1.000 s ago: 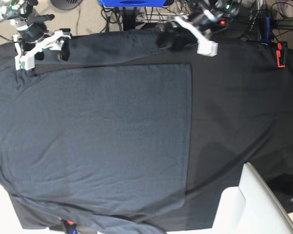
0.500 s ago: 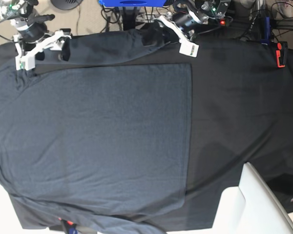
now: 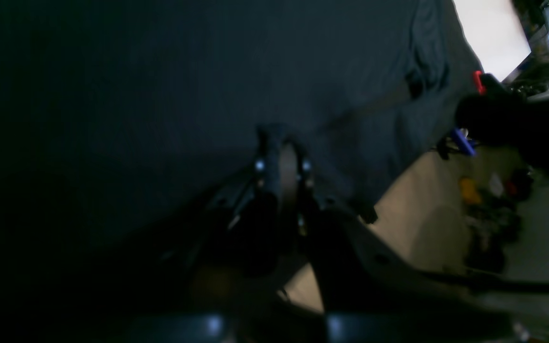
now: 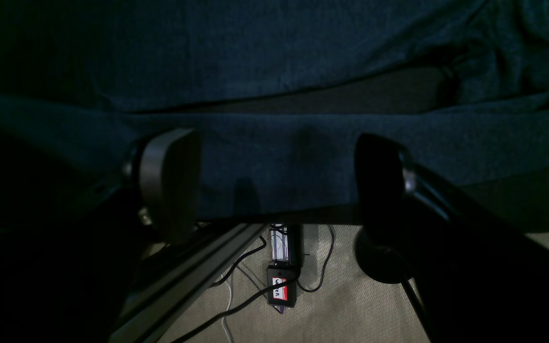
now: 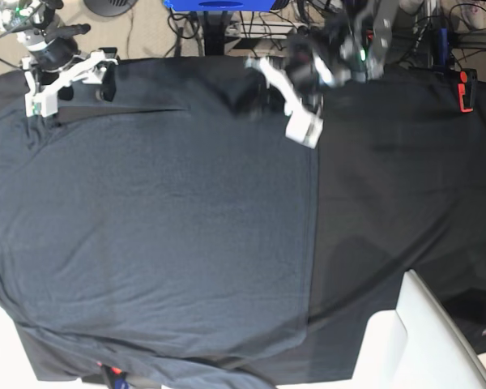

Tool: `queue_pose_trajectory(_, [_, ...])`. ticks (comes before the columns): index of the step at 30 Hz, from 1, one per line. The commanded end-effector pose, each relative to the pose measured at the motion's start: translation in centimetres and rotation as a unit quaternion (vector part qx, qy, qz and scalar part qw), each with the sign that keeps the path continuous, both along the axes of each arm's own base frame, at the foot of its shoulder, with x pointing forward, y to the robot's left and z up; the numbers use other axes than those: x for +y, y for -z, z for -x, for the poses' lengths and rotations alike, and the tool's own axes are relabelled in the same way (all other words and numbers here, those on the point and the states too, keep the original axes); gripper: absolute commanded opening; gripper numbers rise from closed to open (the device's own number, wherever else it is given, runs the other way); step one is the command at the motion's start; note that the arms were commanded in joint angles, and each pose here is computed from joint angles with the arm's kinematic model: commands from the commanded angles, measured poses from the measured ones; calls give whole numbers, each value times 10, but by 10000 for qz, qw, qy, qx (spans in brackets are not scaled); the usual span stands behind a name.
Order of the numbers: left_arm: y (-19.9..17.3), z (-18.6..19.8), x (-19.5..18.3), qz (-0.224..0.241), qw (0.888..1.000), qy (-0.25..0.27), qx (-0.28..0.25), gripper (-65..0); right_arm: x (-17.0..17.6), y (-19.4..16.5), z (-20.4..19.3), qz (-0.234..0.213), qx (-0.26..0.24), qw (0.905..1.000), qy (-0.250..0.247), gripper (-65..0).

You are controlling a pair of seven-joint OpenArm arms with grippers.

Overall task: Fold the T-shirt properly
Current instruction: 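Lift the grasped fabric with the left gripper and drag it across the shirt body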

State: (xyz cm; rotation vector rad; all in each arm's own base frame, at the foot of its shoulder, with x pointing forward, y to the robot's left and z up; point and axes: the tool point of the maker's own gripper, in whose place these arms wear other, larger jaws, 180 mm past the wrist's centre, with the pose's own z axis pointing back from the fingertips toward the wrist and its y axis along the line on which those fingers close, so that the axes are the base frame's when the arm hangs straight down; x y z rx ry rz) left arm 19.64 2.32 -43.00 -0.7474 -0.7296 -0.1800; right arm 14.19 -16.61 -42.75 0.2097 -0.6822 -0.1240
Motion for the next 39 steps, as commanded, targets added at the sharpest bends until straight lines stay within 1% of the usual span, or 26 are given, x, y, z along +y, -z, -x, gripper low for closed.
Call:
queue_pose_trajectory(1, [-12,-13,-3,75,9998,-83,-160,-650,-2,-7,-4,5,-158,9999,-9,-176])
queue_pose_trajectory(4, [-22,-33,-7,-39,9996,-42,-263,-650,-2,-7,-5,11,-173,9998,-3,-176])
queue_pose_trajectory(10, [-42,-57,-18,-33,9988,96,-485,-650,-3,-8,-5,3,-178,9998,9,-176])
queue_pose_trajectory(16, [-65,-72,-39,81,9976,253,-647,-650,-3,-7,-5,10,-163,9999,39,-176])
queue_pose_trajectory(24, [-92,-104,-58,330,9944,180,-984,-650,-26,-11,-7,175,-226,9991,323,-176])
queue_pose_trajectory(30, [-92,-137,-51,259,9959,-172,-854,-650,-30,-11,-6,207,-228,9988,376,-176])
queue_pose_trajectory(35, [-89,-159,-51,210,9963,-168,-820,-650,-30,-11,-7,207,-236,9988,376,-176])
queue_pose_trajectory(39, [-89,-173,-57,261,9966,-168,-768,-650,-28,-11,-7,166,-242,9987,415,-176])
